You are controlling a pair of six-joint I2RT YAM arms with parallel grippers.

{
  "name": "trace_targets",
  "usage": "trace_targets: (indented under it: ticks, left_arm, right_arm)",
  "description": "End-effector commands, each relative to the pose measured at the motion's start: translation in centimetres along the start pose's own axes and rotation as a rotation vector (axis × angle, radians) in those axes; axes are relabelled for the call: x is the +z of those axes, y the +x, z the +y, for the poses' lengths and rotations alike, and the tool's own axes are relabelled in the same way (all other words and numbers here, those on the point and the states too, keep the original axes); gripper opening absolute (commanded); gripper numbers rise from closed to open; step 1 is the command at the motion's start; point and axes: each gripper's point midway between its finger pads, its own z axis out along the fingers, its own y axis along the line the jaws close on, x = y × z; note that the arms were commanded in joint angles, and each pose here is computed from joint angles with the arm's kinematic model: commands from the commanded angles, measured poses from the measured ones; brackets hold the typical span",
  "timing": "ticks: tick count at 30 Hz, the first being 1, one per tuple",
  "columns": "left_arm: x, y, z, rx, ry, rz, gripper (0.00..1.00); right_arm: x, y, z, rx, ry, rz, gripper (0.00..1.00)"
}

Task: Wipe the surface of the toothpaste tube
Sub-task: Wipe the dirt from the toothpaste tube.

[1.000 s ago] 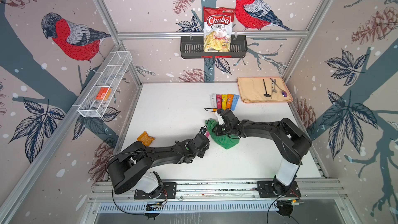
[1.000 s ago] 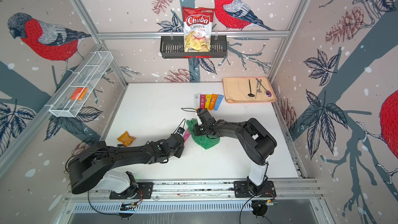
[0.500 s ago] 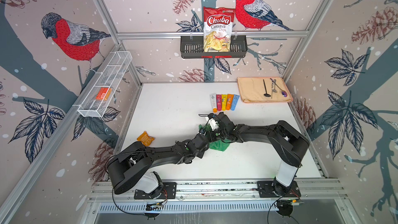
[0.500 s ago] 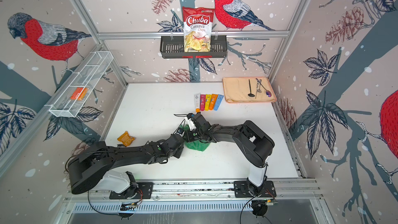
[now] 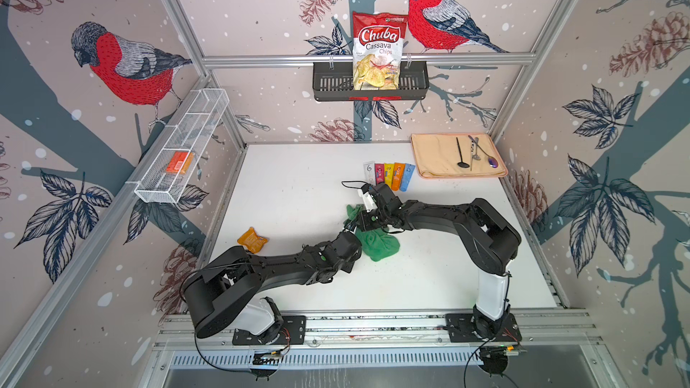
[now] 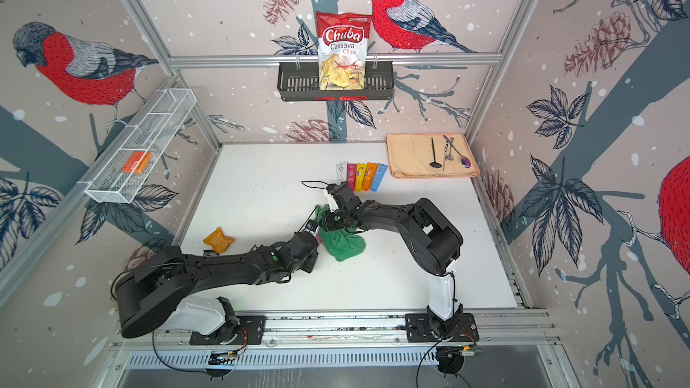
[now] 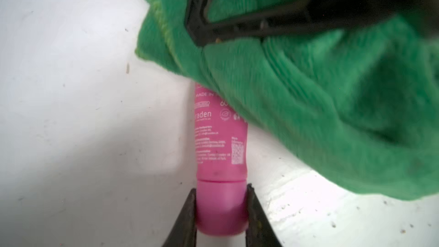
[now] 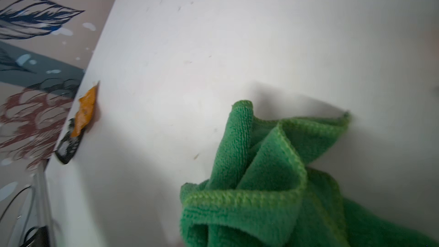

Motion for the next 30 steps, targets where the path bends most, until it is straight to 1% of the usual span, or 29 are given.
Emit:
trace_targets:
  ticks: [1, 3, 5, 8, 11, 13, 16, 20, 22, 24, 28, 30]
  left_arm:
    - [0.0, 0.1, -1.3, 0.017, 0.066, 0.010, 0.11]
    - [0.0, 0.1, -1.2, 0.016, 0.066, 0.010, 0.11]
    - [0.0, 0.1, -1.3, 0.017, 0.067, 0.009, 0.11]
    - [0.0, 0.1, -1.2, 0.017, 0.066, 0.013, 0.11]
    - [0.0, 0.0, -1.3, 0.016, 0.065, 0.012, 0.11]
    - [0.1, 0.1, -1.3, 0.017, 0.064, 0.013, 0.11]
    - [0.1, 0.2, -1.3, 0.020, 0.064, 0.017, 0.11]
    - [0.1, 0.1, -1.3, 0.019, 0.065, 0.014, 0.11]
    - [0.0, 0.1, -1.3, 0.018, 0.065, 0.013, 0.11]
    - [0.1, 0.1, -1.3, 0.020, 0.065, 0.013, 0.11]
    - [0.0, 0.0, -1.2, 0.017, 0.065, 0.009, 0.11]
    - [-0.1, 0.1, -1.2, 0.017, 0.065, 0.008, 0.11]
  right_arm:
    - [-1.6, 1.1, -7.5, 0.005, 0.341, 0.024, 0.12]
    - [-2.1, 0.9, -7.8, 0.005, 0.352, 0.017, 0.12]
    - [-2.1, 0.8, -7.0, 0.000, 0.310, 0.012, 0.12]
    - [-1.8, 0.9, -3.5, -0.027, 0.162, 0.006, 0.12]
    - [-1.5, 2.0, 0.8, -0.059, -0.008, 0.032, 0.12]
    - [-1.7, 2.7, 3.2, -0.077, -0.096, 0.041, 0.12]
    - [-2.8, 3.3, 5.7, -0.083, -0.214, 0.036, 0.12]
    - [-3.9, 4.0, 6.9, -0.087, -0.278, 0.035, 0.12]
    - [-3.7, 4.4, 6.3, -0.083, -0.254, 0.043, 0.12]
    - [-2.9, 4.7, 4.8, -0.075, -0.183, 0.057, 0.12]
    - [-1.4, 4.9, -0.4, -0.060, 0.100, 0.076, 0.12]
    - [-1.5, 4.7, -2.3, -0.054, 0.184, 0.073, 0.12]
